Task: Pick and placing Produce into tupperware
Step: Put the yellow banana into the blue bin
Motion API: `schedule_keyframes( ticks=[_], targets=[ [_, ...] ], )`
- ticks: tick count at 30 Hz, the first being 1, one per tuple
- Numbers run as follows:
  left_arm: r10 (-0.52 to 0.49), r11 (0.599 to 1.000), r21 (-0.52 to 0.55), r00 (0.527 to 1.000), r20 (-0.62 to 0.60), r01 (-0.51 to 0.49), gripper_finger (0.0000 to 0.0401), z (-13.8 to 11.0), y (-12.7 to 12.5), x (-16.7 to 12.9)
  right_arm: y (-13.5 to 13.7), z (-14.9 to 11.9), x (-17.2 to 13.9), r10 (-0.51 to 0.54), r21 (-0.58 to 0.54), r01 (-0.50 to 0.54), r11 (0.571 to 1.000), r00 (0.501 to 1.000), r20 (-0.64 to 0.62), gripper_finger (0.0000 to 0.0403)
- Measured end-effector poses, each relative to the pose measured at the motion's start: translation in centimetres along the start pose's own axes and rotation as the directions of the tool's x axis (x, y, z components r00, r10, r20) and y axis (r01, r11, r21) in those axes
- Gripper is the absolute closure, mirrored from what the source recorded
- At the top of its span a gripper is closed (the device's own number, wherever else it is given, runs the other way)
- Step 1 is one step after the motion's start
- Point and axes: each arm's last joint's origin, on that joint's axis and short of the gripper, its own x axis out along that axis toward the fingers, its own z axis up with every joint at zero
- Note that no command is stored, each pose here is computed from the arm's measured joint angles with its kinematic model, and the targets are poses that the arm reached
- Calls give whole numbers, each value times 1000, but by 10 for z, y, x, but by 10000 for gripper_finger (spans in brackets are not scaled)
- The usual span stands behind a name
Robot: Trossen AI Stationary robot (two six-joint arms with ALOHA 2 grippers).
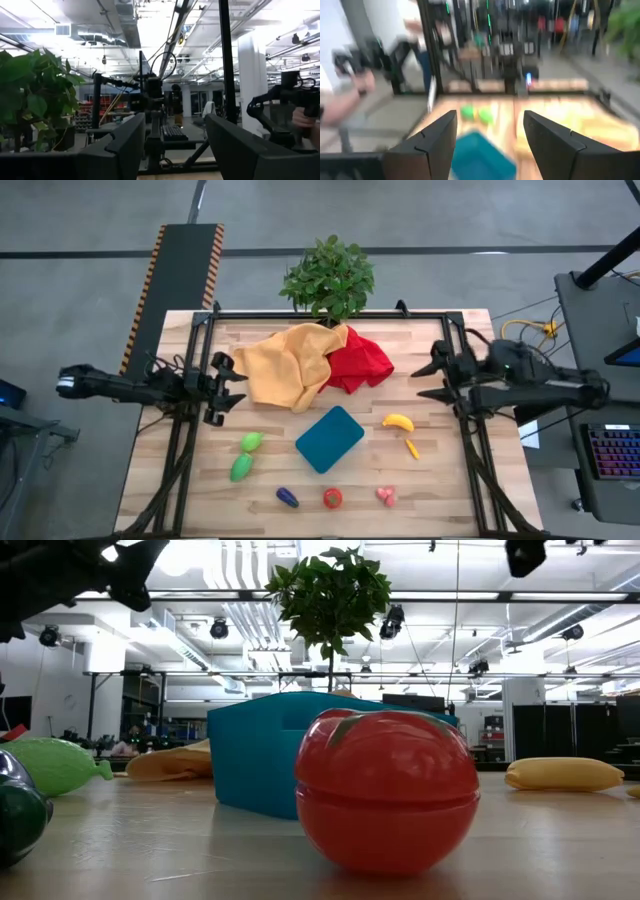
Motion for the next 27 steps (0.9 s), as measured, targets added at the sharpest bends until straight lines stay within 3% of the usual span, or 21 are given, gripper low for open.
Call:
schedule_keyframes(
  ticks=[6,11,17,24,27],
  targets=[
    [1,1000,-6,1000,26,-1,205,2,0,0,-4,22,14,-49,95,85,992,941,-335,181],
    [1,1000,-6,1000,26,-1,205,2,0,0,-8,26,25,-93,152,207,966,834,-544,181],
    [1,1000,1,1000,26,-1,205,2,0,0,-10,19,40,-61,201,285,937,701,-710,181],
    [1,1000,2,1000,25,-1,205,2,0,0,1,-10,66,-144,62,378,924,492,-859,181],
    [1,1000,2,1000,24,-1,205,2,0,1,9,-22,77,-169,8,383,924,426,-889,181]
  ],
)
